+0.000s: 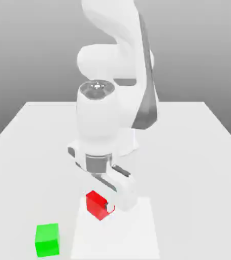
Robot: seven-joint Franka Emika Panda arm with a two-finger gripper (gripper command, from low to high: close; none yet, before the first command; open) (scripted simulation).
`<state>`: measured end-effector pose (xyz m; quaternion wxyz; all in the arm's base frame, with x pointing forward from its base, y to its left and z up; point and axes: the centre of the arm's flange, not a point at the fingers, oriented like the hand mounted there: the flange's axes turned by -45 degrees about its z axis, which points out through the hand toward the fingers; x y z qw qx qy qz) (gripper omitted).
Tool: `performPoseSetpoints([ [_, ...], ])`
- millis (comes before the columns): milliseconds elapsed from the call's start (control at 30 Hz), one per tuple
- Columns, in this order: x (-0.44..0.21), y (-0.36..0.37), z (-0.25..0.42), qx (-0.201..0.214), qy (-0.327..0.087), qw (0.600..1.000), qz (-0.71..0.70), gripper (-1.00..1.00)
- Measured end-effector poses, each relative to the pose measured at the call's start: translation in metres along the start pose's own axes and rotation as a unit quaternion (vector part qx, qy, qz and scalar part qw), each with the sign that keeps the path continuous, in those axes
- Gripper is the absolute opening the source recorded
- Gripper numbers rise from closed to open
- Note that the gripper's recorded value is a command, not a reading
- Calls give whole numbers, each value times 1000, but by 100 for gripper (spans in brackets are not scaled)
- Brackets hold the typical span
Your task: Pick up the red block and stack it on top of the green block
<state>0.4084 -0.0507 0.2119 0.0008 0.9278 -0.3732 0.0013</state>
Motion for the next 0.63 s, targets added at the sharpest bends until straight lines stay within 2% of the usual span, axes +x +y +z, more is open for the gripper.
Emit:
performPoseSetpoints([
  [333,99,38,-31,0,-1,993,-120,-100],
  [500,110,43,19,1,-1,991,-135,-100],
  [533,110,43,27,1,-1,991,-135,100],
  [633,110,43,27,1,-1,991,-135,100],
])
